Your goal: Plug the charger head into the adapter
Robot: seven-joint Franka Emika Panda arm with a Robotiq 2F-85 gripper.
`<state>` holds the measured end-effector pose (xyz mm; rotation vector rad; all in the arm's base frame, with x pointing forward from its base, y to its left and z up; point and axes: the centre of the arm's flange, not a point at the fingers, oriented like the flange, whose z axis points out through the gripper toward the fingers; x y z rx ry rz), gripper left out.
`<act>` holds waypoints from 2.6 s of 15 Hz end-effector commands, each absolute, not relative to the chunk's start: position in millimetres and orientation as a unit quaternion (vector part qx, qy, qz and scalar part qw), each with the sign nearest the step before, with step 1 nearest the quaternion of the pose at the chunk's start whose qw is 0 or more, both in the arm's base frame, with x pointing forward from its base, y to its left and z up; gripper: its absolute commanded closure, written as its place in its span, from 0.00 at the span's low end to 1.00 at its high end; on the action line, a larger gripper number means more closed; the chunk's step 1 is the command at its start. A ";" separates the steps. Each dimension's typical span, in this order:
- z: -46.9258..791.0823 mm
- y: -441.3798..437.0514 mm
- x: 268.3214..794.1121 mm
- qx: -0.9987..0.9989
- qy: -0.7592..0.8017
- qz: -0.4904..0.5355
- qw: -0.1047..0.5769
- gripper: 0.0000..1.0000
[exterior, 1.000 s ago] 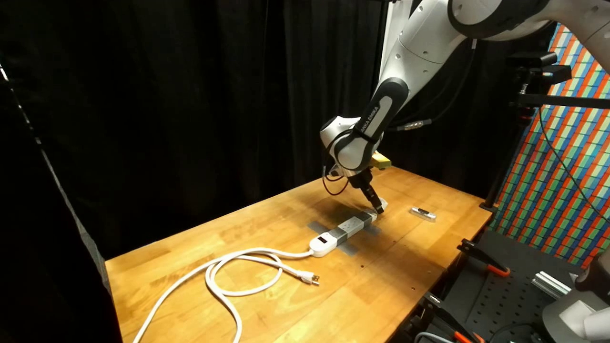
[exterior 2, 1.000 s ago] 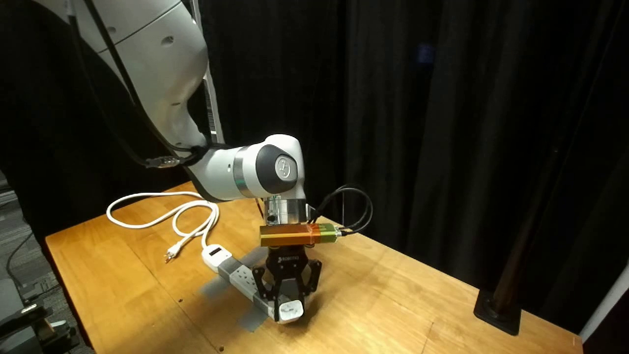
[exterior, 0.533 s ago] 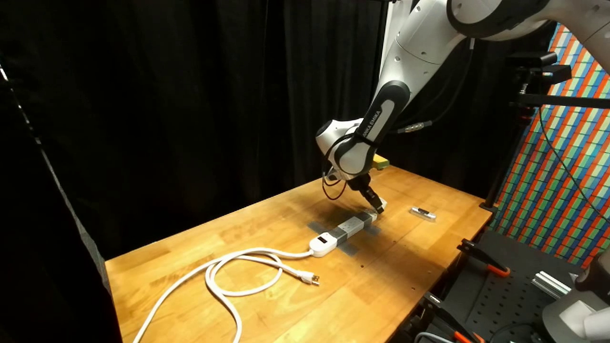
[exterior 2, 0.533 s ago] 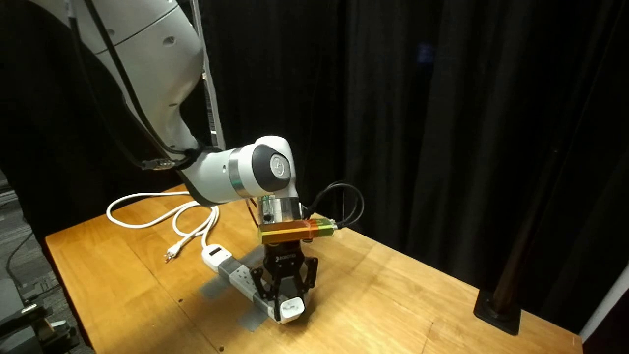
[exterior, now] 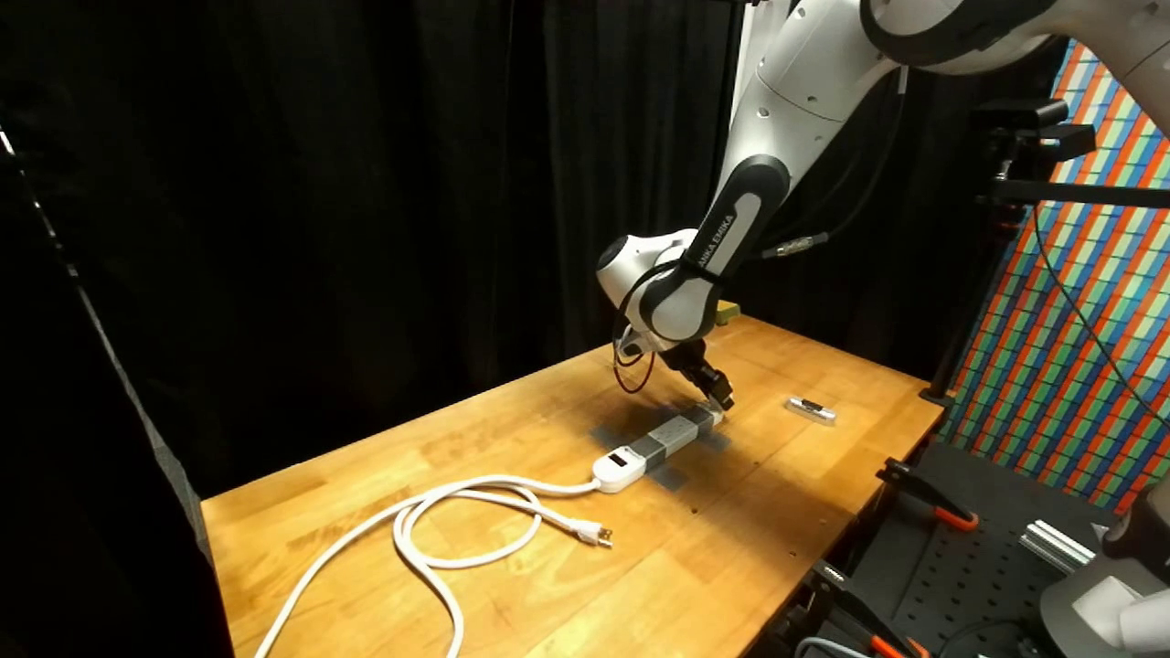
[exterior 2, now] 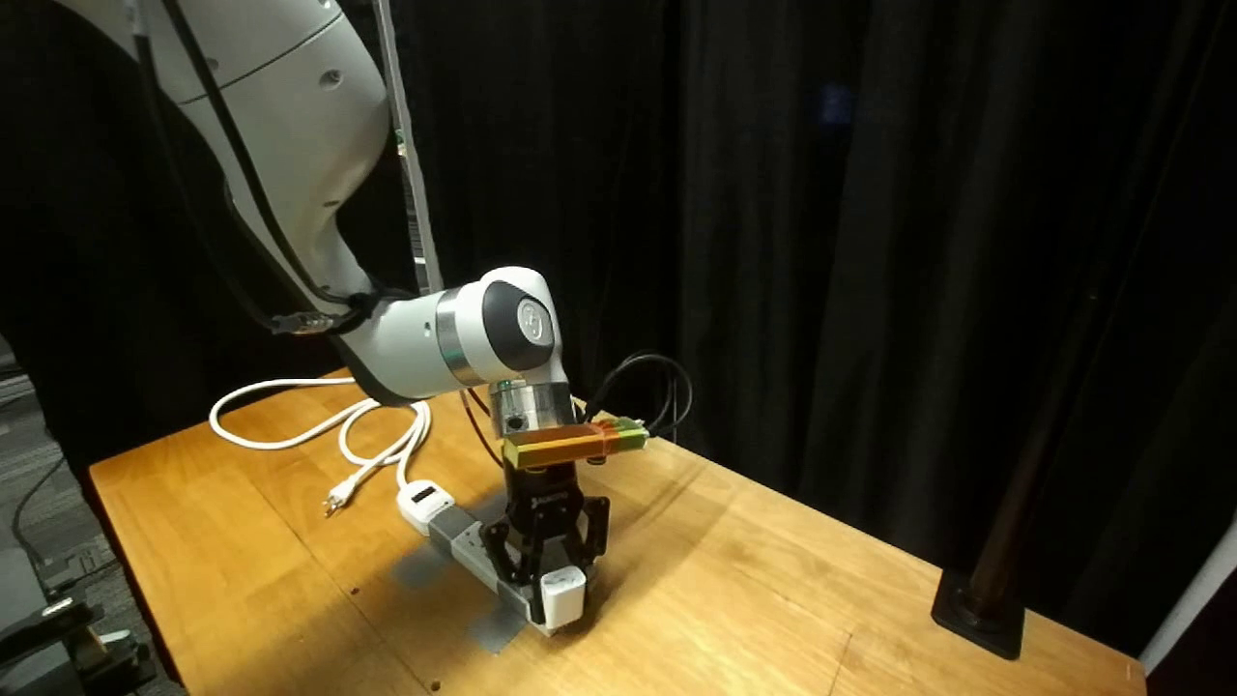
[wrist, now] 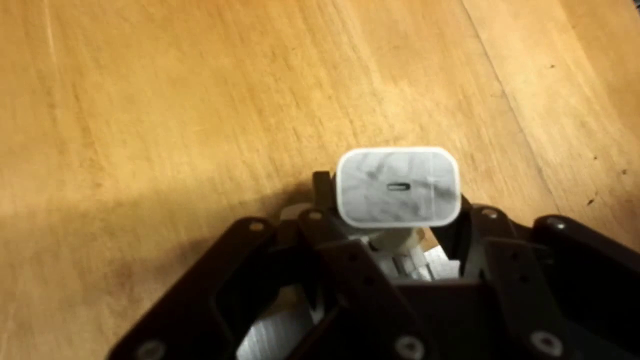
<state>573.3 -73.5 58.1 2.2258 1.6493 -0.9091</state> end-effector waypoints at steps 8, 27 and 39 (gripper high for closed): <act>58.2 54.6 505.5 0.724 0.621 -0.299 -0.010 0.77; 130.4 -31.7 545.9 0.770 0.625 -0.072 -0.104 0.77; 112.7 -47.8 549.1 0.771 0.634 -0.018 -0.061 0.77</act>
